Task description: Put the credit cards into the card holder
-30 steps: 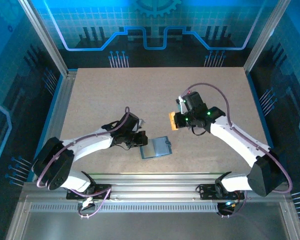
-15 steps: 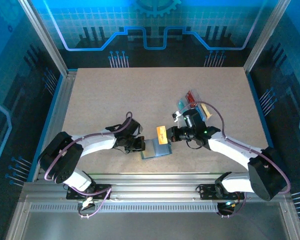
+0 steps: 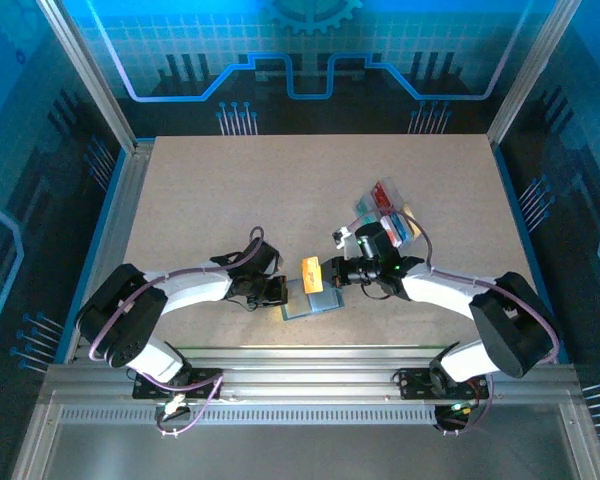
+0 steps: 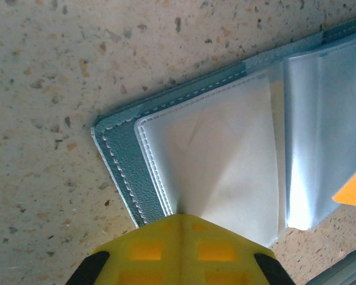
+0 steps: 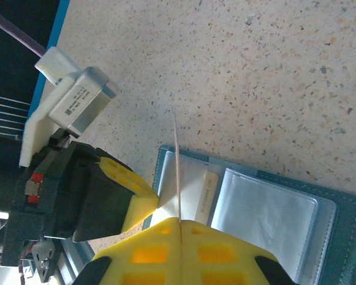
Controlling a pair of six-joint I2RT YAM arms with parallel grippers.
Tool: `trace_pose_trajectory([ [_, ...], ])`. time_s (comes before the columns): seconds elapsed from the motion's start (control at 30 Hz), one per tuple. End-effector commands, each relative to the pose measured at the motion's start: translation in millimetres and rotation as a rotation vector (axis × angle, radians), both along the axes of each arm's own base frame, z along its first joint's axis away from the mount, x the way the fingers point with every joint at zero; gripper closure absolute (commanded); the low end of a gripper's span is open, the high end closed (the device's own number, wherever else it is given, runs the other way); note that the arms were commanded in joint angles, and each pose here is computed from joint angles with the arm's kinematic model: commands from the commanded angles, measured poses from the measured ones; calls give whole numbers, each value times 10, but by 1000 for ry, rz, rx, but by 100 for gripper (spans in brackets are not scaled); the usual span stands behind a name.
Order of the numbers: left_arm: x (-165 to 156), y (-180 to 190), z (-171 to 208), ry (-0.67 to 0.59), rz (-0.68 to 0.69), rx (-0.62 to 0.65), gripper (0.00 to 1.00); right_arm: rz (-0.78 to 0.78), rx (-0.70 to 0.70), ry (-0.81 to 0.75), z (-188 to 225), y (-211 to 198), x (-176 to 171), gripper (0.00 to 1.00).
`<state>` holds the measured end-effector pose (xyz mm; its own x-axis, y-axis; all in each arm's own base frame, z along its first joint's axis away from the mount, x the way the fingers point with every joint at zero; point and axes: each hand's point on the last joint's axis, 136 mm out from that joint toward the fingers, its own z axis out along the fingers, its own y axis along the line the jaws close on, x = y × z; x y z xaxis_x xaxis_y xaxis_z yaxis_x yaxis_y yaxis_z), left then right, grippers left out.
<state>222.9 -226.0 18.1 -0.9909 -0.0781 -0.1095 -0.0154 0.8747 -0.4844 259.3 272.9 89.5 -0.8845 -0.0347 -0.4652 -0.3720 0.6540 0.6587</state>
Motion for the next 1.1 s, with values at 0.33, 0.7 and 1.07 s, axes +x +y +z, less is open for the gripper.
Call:
trace_pose_trajectory([
  [0.33,-63,89,-78,17,6,30,100,12,-7,33,-296,42,-33,100],
  [0.7,-60,89,-95,18,7,31,100,7,29,98,-377,77,-92,100],
  [1.07,-59,99,-92,12,9,28,100,-1,-11,193,-581,-11,-330,100],
])
